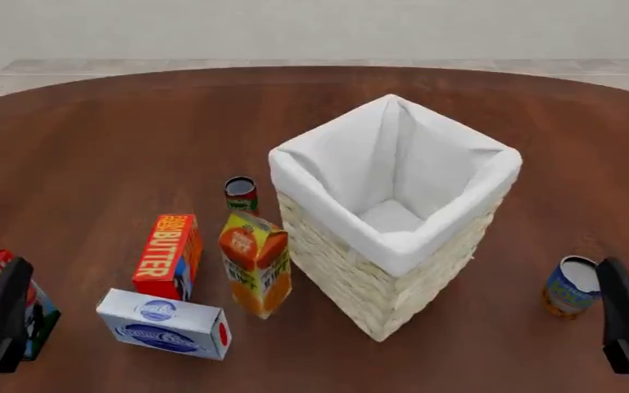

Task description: Pick up the tomato sauce, and put it in the basket.

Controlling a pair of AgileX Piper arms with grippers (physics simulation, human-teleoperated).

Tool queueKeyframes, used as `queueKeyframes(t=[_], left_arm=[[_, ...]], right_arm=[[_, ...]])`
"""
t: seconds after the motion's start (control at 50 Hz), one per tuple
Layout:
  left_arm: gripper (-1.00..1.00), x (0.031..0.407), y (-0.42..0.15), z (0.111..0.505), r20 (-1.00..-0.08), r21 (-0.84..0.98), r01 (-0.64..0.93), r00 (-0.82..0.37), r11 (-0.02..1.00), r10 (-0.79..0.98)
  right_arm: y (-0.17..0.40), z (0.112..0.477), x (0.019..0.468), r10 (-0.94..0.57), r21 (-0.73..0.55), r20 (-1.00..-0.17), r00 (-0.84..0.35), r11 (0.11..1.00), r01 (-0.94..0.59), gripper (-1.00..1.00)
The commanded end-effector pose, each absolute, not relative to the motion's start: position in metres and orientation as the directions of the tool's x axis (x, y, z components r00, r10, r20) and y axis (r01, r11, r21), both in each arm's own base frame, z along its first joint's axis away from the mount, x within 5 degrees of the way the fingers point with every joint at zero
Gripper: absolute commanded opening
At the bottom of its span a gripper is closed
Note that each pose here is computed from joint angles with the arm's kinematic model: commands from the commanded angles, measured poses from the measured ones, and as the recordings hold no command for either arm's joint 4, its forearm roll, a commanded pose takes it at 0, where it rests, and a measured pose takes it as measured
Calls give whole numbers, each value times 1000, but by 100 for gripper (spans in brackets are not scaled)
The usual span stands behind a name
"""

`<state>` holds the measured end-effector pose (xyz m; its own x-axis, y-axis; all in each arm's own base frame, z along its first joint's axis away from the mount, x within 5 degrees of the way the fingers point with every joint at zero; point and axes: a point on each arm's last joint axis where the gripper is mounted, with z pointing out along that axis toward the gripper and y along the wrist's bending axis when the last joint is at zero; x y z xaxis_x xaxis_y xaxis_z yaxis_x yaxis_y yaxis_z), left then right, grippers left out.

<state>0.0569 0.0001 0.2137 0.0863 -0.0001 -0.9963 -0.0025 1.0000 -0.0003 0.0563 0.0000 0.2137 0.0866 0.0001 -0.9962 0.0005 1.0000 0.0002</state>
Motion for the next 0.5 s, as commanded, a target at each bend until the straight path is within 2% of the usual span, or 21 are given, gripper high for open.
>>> queueKeyframes(t=[0.02,0.5], left_arm=[[100,57,0,214,-996,0,0,85,1000,0],[100,57,0,214,-996,-1,0,86,1000,-1]], right_arm=[[0,214,57,0,0,-996,86,1000,0,100],[0,215,57,-1,-1,-996,86,1000,0,100]])
